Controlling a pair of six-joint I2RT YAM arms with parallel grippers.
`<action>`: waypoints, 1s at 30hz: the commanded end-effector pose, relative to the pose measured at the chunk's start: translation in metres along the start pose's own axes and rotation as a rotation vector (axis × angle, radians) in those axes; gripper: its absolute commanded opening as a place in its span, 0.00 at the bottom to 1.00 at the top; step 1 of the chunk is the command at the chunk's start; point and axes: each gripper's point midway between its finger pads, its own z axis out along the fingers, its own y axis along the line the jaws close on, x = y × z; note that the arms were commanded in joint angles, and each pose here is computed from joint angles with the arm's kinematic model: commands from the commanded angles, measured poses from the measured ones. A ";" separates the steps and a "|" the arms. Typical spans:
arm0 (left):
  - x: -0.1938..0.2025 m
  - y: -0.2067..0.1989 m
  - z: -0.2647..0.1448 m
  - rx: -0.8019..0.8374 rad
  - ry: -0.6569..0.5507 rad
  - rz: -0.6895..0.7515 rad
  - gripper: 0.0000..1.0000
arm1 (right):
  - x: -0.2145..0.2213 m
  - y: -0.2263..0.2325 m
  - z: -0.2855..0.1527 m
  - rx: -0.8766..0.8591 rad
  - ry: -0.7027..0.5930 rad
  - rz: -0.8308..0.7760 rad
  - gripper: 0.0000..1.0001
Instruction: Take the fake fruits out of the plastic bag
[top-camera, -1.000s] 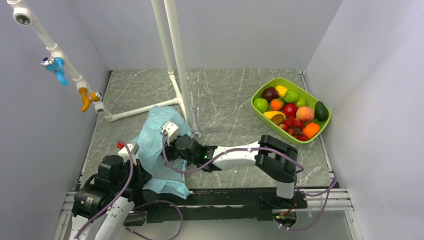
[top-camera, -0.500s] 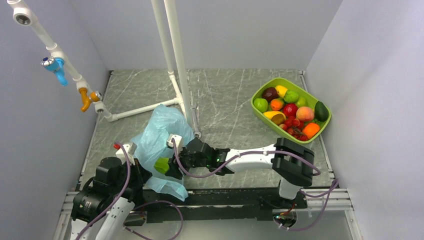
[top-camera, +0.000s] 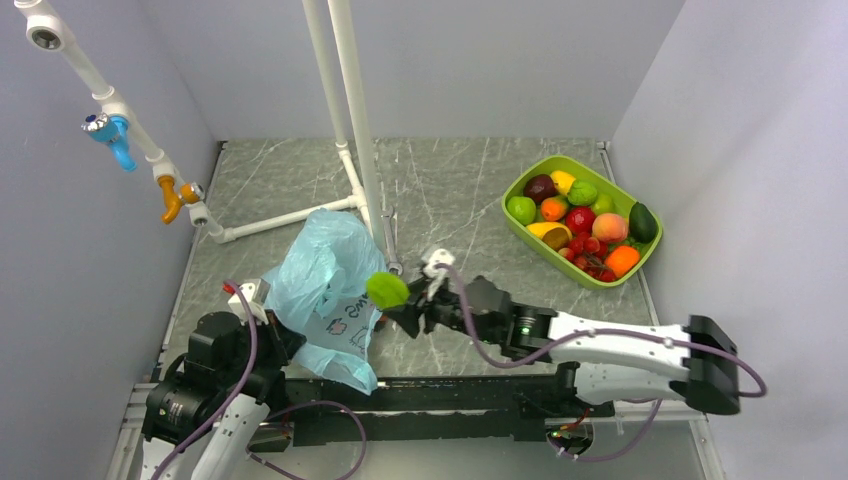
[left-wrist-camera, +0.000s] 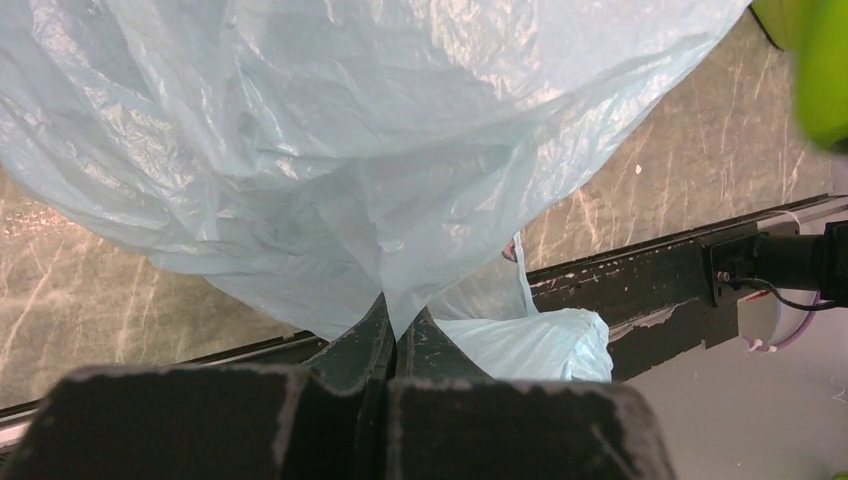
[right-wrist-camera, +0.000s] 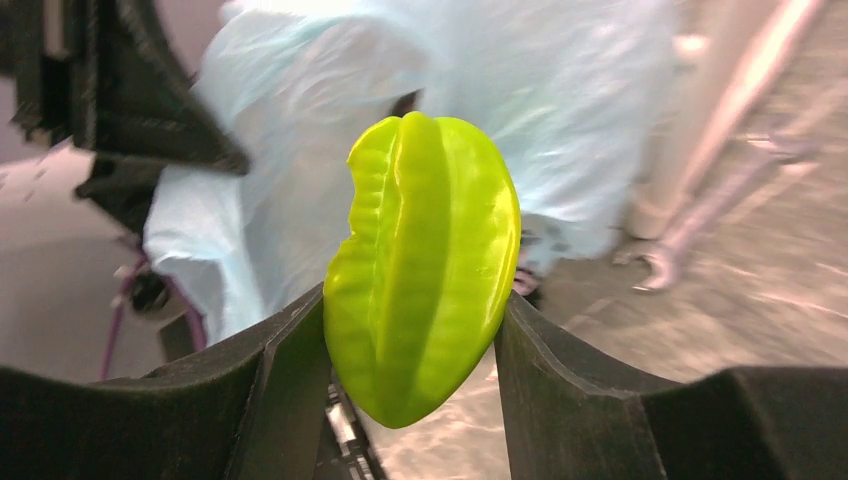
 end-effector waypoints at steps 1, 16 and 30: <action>-0.014 -0.007 0.002 0.018 -0.040 -0.007 0.00 | -0.033 -0.066 -0.046 0.325 -0.163 -0.007 0.00; -0.009 -0.007 0.020 0.050 0.014 0.014 0.00 | -0.007 -0.262 -0.184 1.211 -0.267 0.326 0.00; -0.010 -0.005 0.024 0.055 0.027 0.012 0.00 | -0.020 -0.404 -0.245 1.520 -0.238 0.487 0.12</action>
